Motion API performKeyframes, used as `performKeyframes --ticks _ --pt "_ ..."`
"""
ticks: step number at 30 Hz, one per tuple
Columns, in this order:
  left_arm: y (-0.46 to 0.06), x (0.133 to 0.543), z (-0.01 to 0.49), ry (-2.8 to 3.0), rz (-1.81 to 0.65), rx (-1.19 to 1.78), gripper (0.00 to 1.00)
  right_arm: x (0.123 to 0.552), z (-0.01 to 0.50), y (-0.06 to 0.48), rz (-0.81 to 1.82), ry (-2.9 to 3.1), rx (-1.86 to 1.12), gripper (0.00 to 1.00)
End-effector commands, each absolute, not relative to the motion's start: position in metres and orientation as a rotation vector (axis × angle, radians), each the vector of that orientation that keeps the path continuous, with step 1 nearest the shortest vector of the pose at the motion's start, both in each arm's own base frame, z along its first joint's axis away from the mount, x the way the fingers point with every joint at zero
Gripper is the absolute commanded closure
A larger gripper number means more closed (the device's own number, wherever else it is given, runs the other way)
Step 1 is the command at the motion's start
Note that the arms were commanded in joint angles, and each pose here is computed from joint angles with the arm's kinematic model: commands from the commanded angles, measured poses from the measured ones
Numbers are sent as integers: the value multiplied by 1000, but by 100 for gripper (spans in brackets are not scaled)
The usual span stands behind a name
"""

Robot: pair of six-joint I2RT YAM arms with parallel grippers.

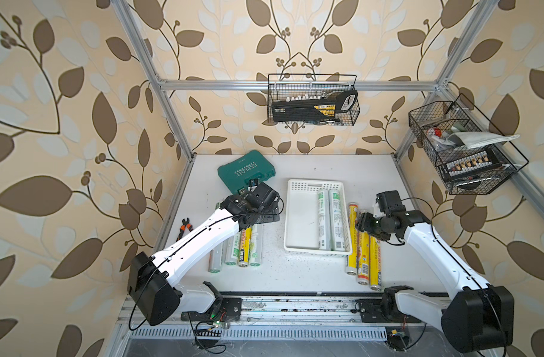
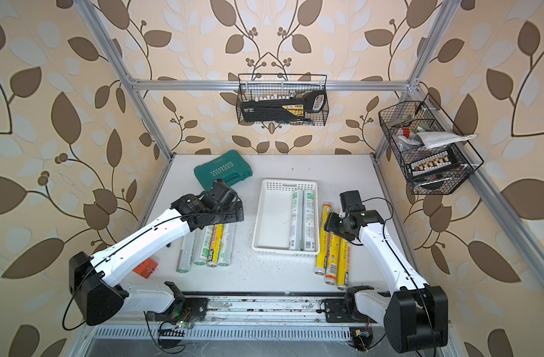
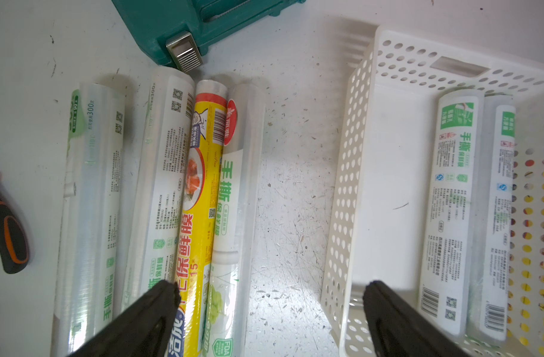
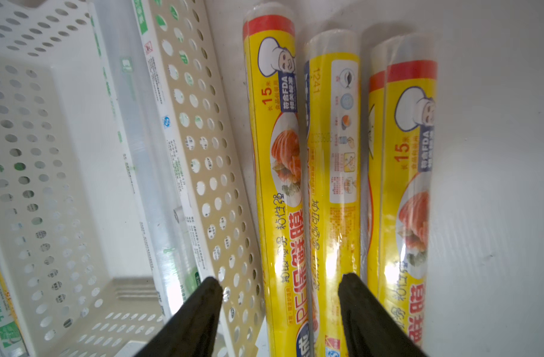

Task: Put the plastic wrap into the basket
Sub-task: Pick up the plastic wrap from the center of the board.

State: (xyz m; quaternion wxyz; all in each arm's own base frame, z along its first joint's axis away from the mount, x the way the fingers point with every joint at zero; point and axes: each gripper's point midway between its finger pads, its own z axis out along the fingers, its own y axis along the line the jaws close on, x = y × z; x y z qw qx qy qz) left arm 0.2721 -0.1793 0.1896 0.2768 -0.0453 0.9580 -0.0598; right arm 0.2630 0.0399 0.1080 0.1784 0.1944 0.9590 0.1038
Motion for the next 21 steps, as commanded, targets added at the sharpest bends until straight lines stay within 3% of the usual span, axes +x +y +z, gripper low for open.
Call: performKeyframes --ticks 1,21 --pt "-182 276 193 2565 -188 -127 1 264 98 45 330 2734 523 40" --pt "-177 272 189 2567 -175 -136 1 265 56 53 220 2840 473 44"
